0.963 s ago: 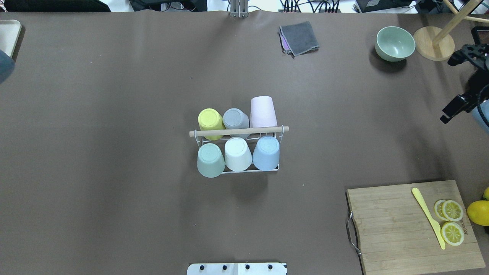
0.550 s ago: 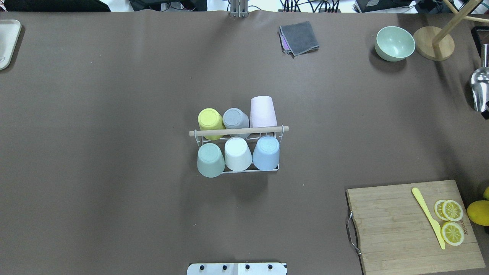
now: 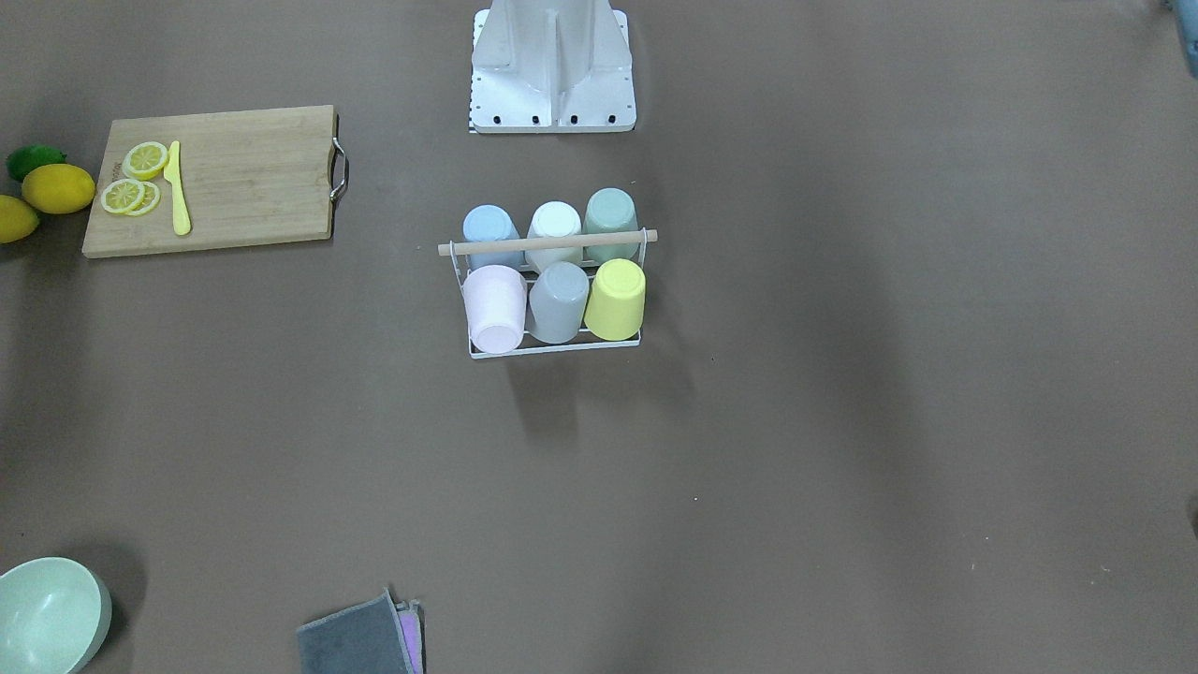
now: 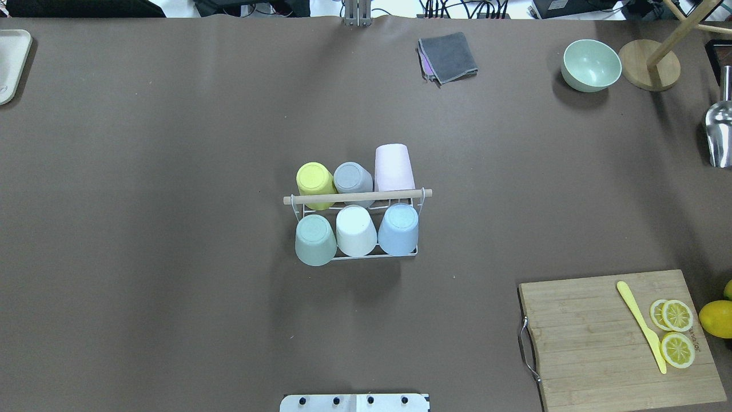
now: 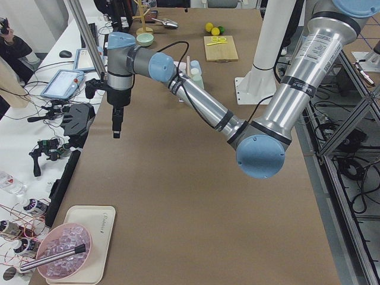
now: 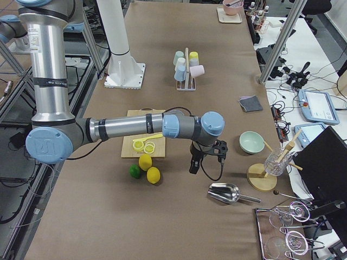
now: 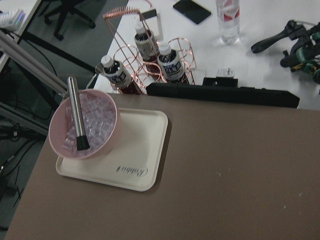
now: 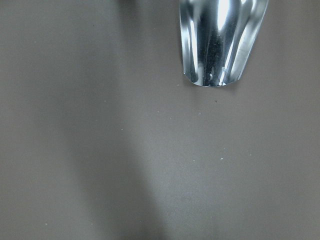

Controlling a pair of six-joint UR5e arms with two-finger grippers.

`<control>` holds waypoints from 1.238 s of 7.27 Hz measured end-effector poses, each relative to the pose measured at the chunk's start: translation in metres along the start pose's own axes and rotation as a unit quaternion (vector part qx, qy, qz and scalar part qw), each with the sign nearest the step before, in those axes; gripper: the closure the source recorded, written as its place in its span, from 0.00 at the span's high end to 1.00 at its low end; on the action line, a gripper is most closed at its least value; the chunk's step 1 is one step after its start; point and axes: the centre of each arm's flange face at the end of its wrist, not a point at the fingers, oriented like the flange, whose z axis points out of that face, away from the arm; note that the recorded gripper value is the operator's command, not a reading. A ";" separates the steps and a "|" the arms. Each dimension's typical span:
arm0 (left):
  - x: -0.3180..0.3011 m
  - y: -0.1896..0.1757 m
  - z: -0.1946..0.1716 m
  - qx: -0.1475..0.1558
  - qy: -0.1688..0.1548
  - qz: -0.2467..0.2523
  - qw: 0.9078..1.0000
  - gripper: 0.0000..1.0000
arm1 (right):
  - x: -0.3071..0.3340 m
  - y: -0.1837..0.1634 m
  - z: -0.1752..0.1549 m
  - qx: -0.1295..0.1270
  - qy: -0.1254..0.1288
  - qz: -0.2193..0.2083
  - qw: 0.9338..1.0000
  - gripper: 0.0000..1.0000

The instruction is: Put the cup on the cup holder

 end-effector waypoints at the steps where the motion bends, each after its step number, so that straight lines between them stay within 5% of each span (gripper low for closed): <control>1: -0.010 0.011 0.011 -0.064 -0.004 0.005 0.998 0.97 | 0.003 0.001 -0.001 0.001 -0.001 0.004 1.000 0.99; 3: -0.032 0.034 0.042 -0.157 -0.002 0.024 0.987 0.97 | 0.004 0.002 -0.001 0.002 -0.001 0.006 1.000 0.99; 5: -0.071 0.050 0.073 -0.196 0.008 0.075 0.978 0.97 | 0.005 0.002 -0.002 0.003 0.001 0.006 1.000 0.99; 9: -0.155 0.053 0.124 -0.176 0.030 0.135 0.975 0.96 | 0.004 0.001 -0.004 0.006 0.003 0.004 1.000 0.99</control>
